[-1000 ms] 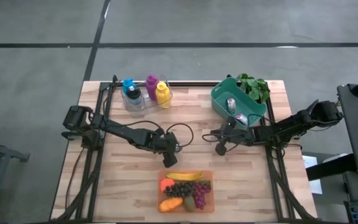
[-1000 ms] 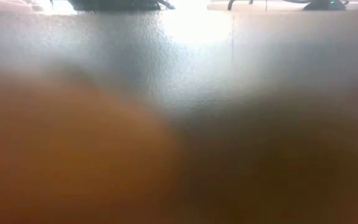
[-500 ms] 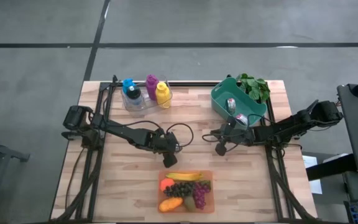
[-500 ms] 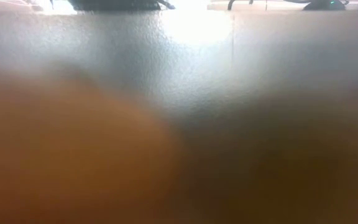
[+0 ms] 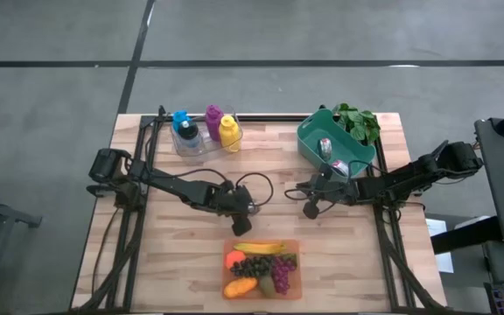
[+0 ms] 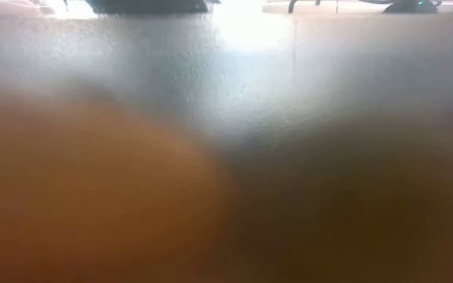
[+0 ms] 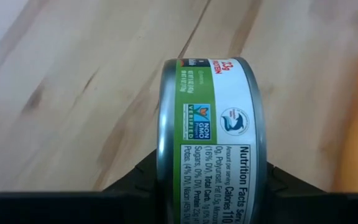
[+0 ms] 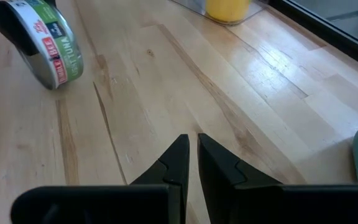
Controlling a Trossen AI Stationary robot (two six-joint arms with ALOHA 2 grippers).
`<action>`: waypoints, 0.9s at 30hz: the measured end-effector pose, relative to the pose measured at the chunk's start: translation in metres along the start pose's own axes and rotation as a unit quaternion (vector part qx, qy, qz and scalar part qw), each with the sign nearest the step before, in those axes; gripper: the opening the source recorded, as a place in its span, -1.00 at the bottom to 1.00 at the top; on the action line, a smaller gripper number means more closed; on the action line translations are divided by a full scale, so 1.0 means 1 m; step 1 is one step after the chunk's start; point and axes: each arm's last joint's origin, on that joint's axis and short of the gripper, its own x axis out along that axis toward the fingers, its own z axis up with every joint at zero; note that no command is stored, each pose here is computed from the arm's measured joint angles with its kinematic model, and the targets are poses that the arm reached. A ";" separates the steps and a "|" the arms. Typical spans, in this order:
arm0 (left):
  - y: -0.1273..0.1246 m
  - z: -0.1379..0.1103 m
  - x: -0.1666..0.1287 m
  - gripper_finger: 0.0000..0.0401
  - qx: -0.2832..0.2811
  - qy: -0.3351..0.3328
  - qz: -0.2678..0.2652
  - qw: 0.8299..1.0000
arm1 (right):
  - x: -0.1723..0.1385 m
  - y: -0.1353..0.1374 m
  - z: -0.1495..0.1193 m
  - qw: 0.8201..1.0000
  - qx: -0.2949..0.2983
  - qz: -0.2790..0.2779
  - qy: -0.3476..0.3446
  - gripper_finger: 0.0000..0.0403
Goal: Pick & Place Food Item
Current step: Put the green and white tuna can into the green bin
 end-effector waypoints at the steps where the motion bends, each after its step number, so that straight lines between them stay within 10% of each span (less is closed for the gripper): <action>1: -0.001 0.002 0.000 -0.35 0.003 -0.010 -0.006 1.000 | 0.000 0.000 0.000 1.000 0.000 0.000 0.000 -0.86; 27: -0.011 0.060 -0.039 -0.35 0.031 -0.269 -0.005 0.963 | 0.000 0.000 0.000 1.000 0.000 0.001 0.000 -0.86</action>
